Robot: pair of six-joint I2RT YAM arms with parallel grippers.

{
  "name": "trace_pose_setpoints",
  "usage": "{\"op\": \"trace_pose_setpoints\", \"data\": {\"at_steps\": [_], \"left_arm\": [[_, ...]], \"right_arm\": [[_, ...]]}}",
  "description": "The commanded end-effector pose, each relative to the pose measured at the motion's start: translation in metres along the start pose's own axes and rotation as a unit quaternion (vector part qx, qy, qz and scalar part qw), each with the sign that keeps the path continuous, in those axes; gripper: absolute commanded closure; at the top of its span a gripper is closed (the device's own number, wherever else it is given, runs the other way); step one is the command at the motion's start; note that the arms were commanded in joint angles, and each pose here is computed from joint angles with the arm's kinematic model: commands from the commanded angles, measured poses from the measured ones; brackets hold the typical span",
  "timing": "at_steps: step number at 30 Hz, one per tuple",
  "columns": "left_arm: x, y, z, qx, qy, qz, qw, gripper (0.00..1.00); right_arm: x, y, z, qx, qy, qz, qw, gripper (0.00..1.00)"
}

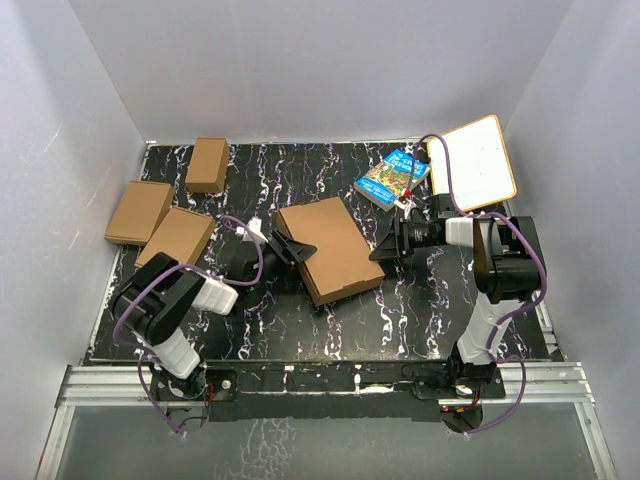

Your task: Fold the paper box

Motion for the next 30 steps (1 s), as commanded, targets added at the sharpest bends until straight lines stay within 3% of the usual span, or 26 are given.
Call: {"op": "trace_pose_setpoints", "data": {"at_steps": [1, 7, 10, 13, 20, 23, 26, 29, 30], "left_arm": [[0.009, -0.008, -0.031, -0.033, 0.041, -0.026, 0.998, 0.62], [0.027, -0.027, -0.033, 0.026, 0.081, -0.028, 0.996, 0.70], [0.047, -0.044, -0.043, 0.085, 0.144, -0.034, 0.985, 0.71], [0.066, -0.062, -0.067, 0.163, 0.236, -0.036, 0.957, 0.75], [0.095, -0.081, -0.119, 0.308, 0.393, -0.001, 0.866, 0.79], [0.082, -0.066, -0.131, 0.349, 0.475, 0.023, 0.808, 0.79], [0.062, -0.045, -0.142, 0.359, 0.581, 0.027, 0.730, 0.79], [0.036, -0.022, -0.148, 0.342, 0.698, 0.006, 0.629, 0.80], [0.027, -0.015, -0.148, 0.329, 0.747, 0.011, 0.577, 0.80]], "right_arm": [[0.020, -0.009, -0.002, -0.028, -0.079, -0.003, 0.997, 0.43], [0.051, -0.053, 0.016, -0.061, -0.149, -0.059, 0.985, 0.37], [0.056, -0.061, 0.022, -0.071, -0.166, -0.070, 0.981, 0.37], [0.059, -0.066, 0.024, -0.077, -0.170, -0.076, 0.979, 0.37], [0.061, -0.073, 0.022, -0.084, -0.164, -0.083, 0.979, 0.37], [0.061, -0.077, 0.019, -0.091, -0.160, -0.087, 0.979, 0.37], [0.061, -0.082, 0.016, -0.098, -0.155, -0.092, 0.979, 0.37], [0.061, -0.090, 0.013, -0.106, -0.150, -0.099, 0.978, 0.37], [0.061, -0.093, 0.012, -0.109, -0.149, -0.102, 0.978, 0.37]]}}
Point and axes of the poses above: each gripper's point midway between its finger pads, its own y axis out along the fingers, its own z axis along the line the jaws close on, x = y × z, the point moved 5 cm from there along -y, back along the fingers, and after that the axes turned 14 degrees about -y, right-handed, at the moved point
